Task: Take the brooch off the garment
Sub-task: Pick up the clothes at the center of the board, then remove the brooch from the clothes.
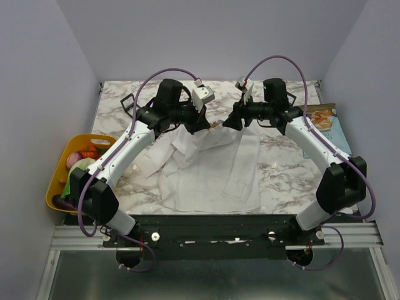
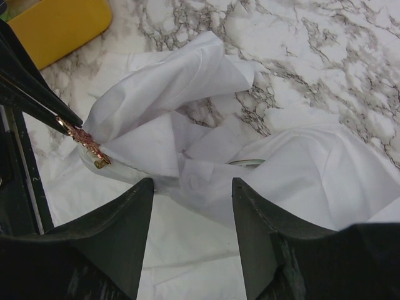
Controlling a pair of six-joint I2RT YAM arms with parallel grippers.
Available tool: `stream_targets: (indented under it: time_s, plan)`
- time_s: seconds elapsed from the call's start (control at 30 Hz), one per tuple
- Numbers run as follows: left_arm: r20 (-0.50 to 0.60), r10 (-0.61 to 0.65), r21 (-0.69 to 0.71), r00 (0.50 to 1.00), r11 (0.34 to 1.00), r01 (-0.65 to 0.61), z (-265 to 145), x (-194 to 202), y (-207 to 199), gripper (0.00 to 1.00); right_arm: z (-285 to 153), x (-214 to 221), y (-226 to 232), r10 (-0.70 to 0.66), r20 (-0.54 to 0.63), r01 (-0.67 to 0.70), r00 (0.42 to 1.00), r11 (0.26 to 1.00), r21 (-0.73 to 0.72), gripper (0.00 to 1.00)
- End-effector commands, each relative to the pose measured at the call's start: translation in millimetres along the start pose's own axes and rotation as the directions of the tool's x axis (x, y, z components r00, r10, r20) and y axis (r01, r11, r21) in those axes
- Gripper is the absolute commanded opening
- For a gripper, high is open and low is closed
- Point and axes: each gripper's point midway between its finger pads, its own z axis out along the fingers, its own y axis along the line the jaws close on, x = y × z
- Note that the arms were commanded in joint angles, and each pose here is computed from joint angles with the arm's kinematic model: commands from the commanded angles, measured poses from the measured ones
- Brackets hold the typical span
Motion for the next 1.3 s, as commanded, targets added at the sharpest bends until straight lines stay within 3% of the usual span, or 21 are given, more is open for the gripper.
stream_targets:
  time_s: [0.0, 0.33, 0.7, 1.03, 1.27]
  plan:
    - [0.052, 0.039, -0.070, 0.998, 0.997, -0.035, -9.7, -16.3, 7.2, 0.00, -0.8, 0.4, 4.0, -0.030, 0.006, 0.031, 1.000, 1.000, -0.005, 0.62]
    - [0.054, -0.012, -0.322, 0.998, 0.946, 0.029, -13.5, -17.0, 53.6, 0.00, -9.3, -7.1, 14.3, -0.104, 0.061, 0.099, 0.993, 0.992, 0.072, 0.75]
    - [0.046, -0.069, -0.315, 0.997, 0.946, 0.080, -8.9, -11.3, 53.2, 0.00, 14.9, -29.8, 1.4, -0.146, 0.089, 0.108, 0.985, 0.935, 0.337, 1.00]
    - [0.044, -0.080, -0.252, 0.996, 0.964, 0.088, -5.7, -6.5, 40.9, 0.00, 31.6, -28.5, -12.3, -0.112, 0.080, 0.075, 0.991, 0.927, 0.366, 1.00]
    - [0.037, -0.076, -0.250, 0.996, 0.965, 0.083, -6.4, -3.7, 39.8, 0.00, 35.7, -31.8, -1.1, -0.099, 0.098, 0.065, 0.990, 0.950, 0.305, 1.00]
